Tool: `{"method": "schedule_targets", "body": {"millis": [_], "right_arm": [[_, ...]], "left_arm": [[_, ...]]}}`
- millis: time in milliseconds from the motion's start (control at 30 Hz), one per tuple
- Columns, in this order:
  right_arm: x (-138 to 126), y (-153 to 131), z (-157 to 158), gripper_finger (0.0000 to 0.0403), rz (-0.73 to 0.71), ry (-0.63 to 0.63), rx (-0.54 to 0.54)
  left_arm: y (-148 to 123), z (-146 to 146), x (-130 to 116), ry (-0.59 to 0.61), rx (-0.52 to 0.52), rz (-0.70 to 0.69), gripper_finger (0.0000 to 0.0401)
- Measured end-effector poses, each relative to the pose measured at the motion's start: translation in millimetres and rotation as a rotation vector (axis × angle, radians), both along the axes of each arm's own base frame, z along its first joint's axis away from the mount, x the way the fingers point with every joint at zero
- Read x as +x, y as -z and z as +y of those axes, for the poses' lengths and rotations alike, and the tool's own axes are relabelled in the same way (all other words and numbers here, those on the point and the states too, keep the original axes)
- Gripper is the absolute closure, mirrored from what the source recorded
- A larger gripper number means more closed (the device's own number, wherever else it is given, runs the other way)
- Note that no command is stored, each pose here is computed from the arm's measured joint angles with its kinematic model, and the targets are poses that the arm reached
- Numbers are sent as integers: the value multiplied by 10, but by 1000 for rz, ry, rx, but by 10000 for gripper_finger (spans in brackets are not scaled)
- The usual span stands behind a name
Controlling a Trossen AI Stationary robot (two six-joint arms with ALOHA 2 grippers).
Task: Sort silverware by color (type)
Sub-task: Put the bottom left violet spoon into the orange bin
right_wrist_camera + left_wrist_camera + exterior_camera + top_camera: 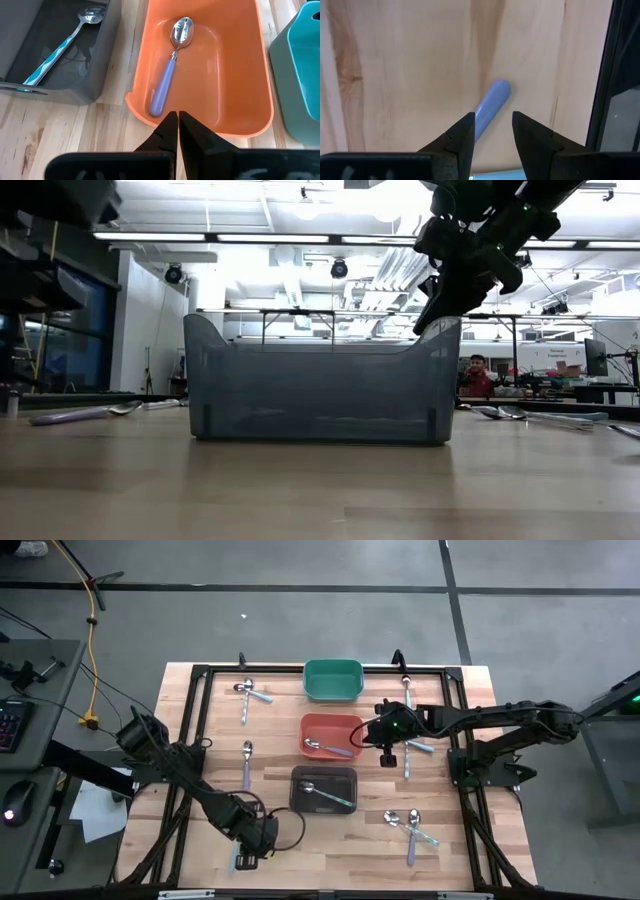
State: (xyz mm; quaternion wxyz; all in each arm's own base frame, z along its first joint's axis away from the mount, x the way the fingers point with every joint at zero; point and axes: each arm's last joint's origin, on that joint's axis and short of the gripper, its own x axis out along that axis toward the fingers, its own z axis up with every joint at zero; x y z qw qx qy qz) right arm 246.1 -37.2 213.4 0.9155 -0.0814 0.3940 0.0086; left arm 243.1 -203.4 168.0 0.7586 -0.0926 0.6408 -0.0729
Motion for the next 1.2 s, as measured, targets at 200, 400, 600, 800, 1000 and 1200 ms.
{"method": "schedule_targets", "body": {"millis": [200, 400, 600, 800, 1000, 1200], "right_arm": [[-13, 12, 2, 403, 19, 0, 3], [-15, 13, 2, 403, 21, 2, 5], [-14, 12, 3, 403, 21, 2, 6], [-15, 12, 3, 403, 21, 1, 5], [-15, 13, 3, 403, 22, 1, 4], [-16, 14, 3, 403, 24, 0, 4]], "left_arm": [[112, -25, -20, 16, 45, 36, 277], [199, -33, -9, 28, 69, 52, 277], [216, -41, -12, 68, 76, 51, 277], [216, -39, -12, 80, 79, 49, 277], [216, -37, -6, 83, 91, 34, 277], [215, -38, -5, 100, 94, 28, 277]]}}
